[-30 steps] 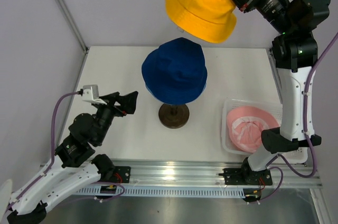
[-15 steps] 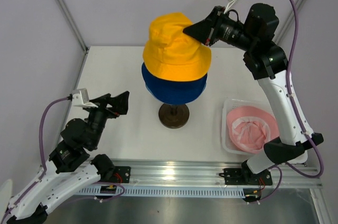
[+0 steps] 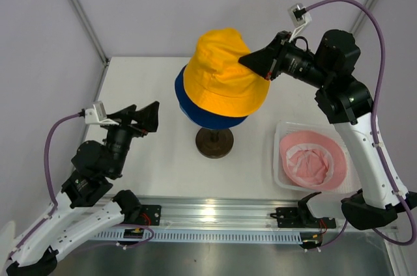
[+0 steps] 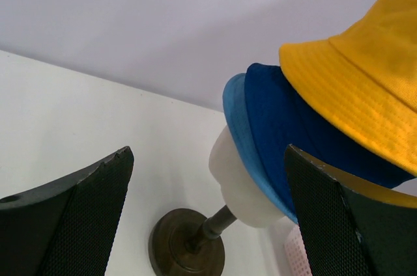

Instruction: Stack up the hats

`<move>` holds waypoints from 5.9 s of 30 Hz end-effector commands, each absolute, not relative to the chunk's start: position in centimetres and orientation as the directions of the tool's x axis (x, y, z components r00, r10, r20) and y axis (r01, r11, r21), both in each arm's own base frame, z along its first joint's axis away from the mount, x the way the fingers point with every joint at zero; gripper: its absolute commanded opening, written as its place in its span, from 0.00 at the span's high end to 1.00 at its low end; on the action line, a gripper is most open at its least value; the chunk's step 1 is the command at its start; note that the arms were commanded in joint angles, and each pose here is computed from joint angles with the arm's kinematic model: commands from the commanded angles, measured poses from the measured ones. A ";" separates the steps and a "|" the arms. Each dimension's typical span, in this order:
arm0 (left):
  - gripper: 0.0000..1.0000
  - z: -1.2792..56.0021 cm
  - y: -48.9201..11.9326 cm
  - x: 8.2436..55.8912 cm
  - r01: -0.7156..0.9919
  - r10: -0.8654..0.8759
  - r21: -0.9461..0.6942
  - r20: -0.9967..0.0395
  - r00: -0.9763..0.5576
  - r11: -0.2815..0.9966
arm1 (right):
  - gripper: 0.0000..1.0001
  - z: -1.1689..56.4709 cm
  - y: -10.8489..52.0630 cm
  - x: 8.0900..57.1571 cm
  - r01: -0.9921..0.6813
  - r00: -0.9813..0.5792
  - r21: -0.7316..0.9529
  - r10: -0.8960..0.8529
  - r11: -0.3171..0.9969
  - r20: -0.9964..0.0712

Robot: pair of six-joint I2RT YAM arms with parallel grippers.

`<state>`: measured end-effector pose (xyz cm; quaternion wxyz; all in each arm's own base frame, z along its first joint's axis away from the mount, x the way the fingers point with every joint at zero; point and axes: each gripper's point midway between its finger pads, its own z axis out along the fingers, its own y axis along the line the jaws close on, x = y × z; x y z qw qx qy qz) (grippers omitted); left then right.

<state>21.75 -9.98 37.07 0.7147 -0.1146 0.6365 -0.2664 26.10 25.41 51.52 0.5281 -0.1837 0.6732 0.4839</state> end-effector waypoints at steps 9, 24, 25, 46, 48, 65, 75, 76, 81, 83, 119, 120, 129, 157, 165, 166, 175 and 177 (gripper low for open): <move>0.01 43.3 -13.7 22.5 0.377 -0.660 -0.601 -0.750 0.039 0.705 | 0.93 48.3 26.4 25.4 -0.778 -0.407 0.448 0.191 0.440 -0.893; 0.01 45.4 -16.5 21.1 0.499 -0.828 -0.770 -0.536 -0.167 0.398 | 0.00 54.2 17.6 24.9 -0.579 -0.131 0.373 0.368 0.725 -0.920; 0.01 44.7 -16.7 21.4 0.485 -0.846 -0.799 -0.496 -0.198 0.355 | 0.01 54.1 16.9 25.2 -0.546 -0.124 0.385 0.383 0.744 -0.915; 0.12 42.4 -21.6 24.4 0.397 -0.792 -0.918 -0.240 -0.562 -0.004 | 0.05 44.6 13.2 32.3 -0.404 -0.314 0.755 0.696 0.517 -0.645; 0.13 42.6 -21.5 24.3 0.403 -0.794 -0.915 -0.235 -0.560 -0.014 | 0.07 43.4 13.7 32.5 -0.397 -0.352 0.783 0.708 0.479 -0.612; 0.15 44.1 -20.2 23.9 0.433 -0.829 -0.901 -0.258 -0.497 0.021 | 0.12 42.8 16.7 33.3 -0.441 -0.412 0.821 0.731 0.363 -0.544; 0.17 44.3 -21.5 24.5 0.425 -0.801 -0.905 -0.235 -0.551 -0.027 | 0.16 42.2 18.1 33.6 -0.434 -0.442 0.834 0.725 0.342 -0.528; 0.19 44.4 -21.7 24.5 0.428 -0.797 -0.903 -0.234 -0.557 -0.034 | 0.17 42.2 18.1 33.6 -0.431 -0.444 0.836 0.726 0.340 -0.525; 0.23 44.7 -21.7 24.6 0.435 -0.798 -0.899 -0.229 -0.557 -0.046 | 0.19 41.8 18.3 33.8 -0.425 -0.450 0.840 0.726 0.337 -0.520; 0.27 44.8 -21.7 24.5 0.437 -0.798 -0.898 -0.224 -0.560 -0.055 | 0.22 41.6 18.4 33.8 -0.421 -0.452 0.843 0.729 0.335 -0.515; 0.46 44.1 -21.0 23.6 0.453 -0.808 -0.888 -0.213 -0.549 -0.074 | 1.00 39.6 17.9 34.5 -0.378 -0.443 0.852 0.738 0.361 -0.509; 0.48 44.0 -21.1 23.7 0.449 -0.807 -0.890 -0.210 -0.552 -0.075 | 1.00 39.6 17.9 34.5 -0.378 -0.443 0.852 0.738 0.361 -0.509; 0.53 43.5 -21.5 24.3 0.428 -0.801 -0.900 -0.197 -0.565 -0.080 | 1.00 39.5 18.0 34.4 -0.381 -0.442 0.849 0.735 0.365 -0.514; 0.99 38.9 -21.2 26.5 0.363 -0.830 -0.930 -0.243 -0.502 0.052 | 1.00 36.7 16.4 33.4 -0.376 -0.540 0.896 0.729 0.238 -0.420; 0.99 35.3 -19.5 25.9 0.280 -0.839 -0.942 -0.299 -0.454 0.185 | 1.00 36.2 16.9 33.7 -0.379 -0.535 0.883 0.713 0.277 -0.453; 0.99 34.3 -19.2 26.0 0.265 -0.839 -0.940 -0.316 -0.443 0.215 | 1.00 36.2 17.2 33.7 -0.381 -0.539 0.882 0.709 0.276 -0.455; 0.99 30.9 -16.5 25.9 0.186 -0.848 -0.915 -0.402 -0.346 0.358 | 1.00 35.7 19.2 36.4 -0.371 -0.554 0.872 0.677 0.319 -0.484; 0.99 31.0 -16.5 25.9 0.190 -0.843 -0.909 -0.415 -0.343 0.370 | 1.00 35.1 19.9 37.1 -0.363 -0.578 0.879 0.665 0.310 -0.473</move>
